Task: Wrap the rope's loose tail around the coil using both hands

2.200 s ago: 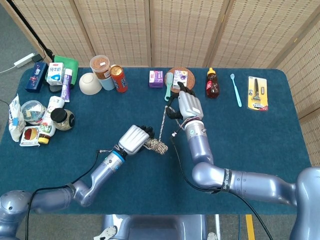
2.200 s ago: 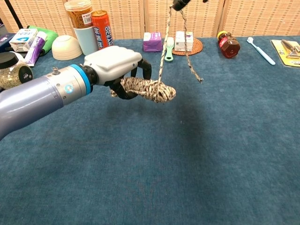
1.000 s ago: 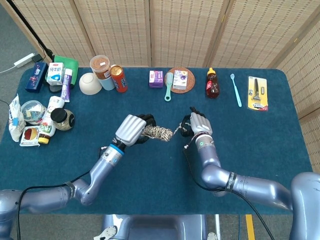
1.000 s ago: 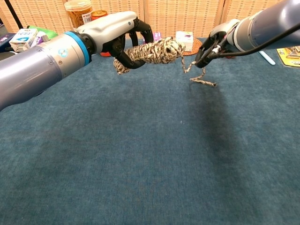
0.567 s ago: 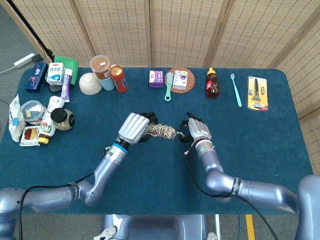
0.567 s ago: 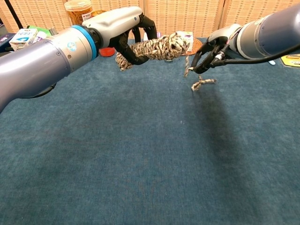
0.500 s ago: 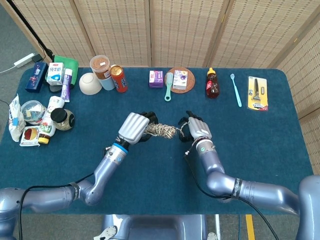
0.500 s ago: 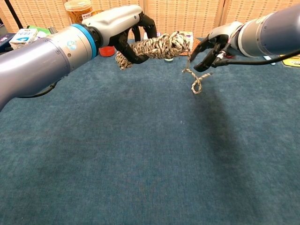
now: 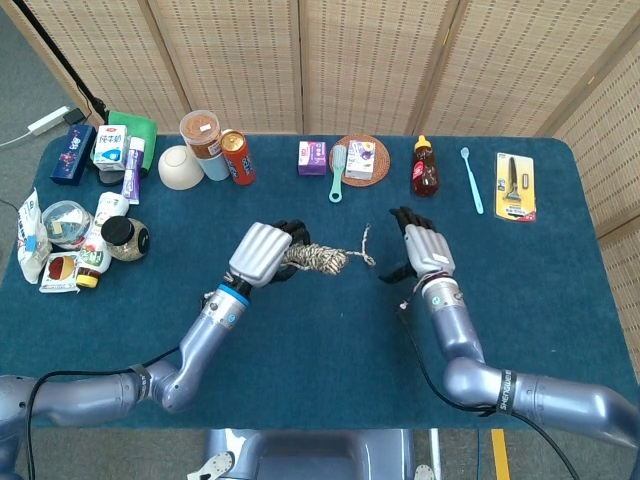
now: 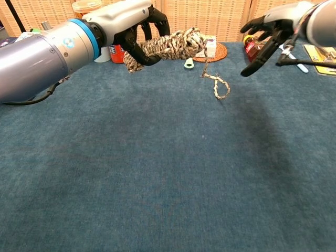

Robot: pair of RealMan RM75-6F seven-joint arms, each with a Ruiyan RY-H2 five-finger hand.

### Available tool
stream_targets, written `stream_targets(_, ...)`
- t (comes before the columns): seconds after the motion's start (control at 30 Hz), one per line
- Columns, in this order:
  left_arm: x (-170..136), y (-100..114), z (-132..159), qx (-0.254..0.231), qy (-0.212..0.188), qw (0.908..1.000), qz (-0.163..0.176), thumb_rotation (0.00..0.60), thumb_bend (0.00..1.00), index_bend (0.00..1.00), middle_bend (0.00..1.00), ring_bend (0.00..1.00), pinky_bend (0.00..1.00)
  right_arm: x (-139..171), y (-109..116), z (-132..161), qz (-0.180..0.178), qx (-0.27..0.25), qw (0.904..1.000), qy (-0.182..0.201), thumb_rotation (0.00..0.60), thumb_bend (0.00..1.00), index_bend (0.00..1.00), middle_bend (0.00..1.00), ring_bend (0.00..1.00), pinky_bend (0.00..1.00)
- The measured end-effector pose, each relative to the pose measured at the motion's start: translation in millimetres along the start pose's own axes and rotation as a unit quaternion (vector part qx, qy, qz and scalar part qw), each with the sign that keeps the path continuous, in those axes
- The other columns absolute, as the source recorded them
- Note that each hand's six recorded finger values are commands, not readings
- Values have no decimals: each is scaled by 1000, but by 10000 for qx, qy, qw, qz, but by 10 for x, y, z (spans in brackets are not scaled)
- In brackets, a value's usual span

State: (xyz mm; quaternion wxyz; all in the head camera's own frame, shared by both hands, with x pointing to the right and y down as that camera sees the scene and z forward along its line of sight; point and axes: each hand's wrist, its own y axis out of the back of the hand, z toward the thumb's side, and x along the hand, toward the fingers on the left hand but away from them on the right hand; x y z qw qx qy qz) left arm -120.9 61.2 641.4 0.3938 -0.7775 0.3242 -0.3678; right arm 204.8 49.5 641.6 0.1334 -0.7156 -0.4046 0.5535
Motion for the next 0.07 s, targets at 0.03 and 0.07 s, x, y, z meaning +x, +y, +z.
stream_targets(0.03, -10, 12, -11, 5, 4, 10000, 2, 600, 450, 555, 355, 419, 614, 12, 41, -26, -48, -38, 10000, 12, 600, 0, 0, 0, 0, 0)
stream_targets(0.07, -17, 23, -20, 14, 5, 10000, 5, 600, 450, 555, 355, 419, 614, 25, 84, -53, -100, -86, 9999, 28, 600, 0, 0, 0, 0, 0)
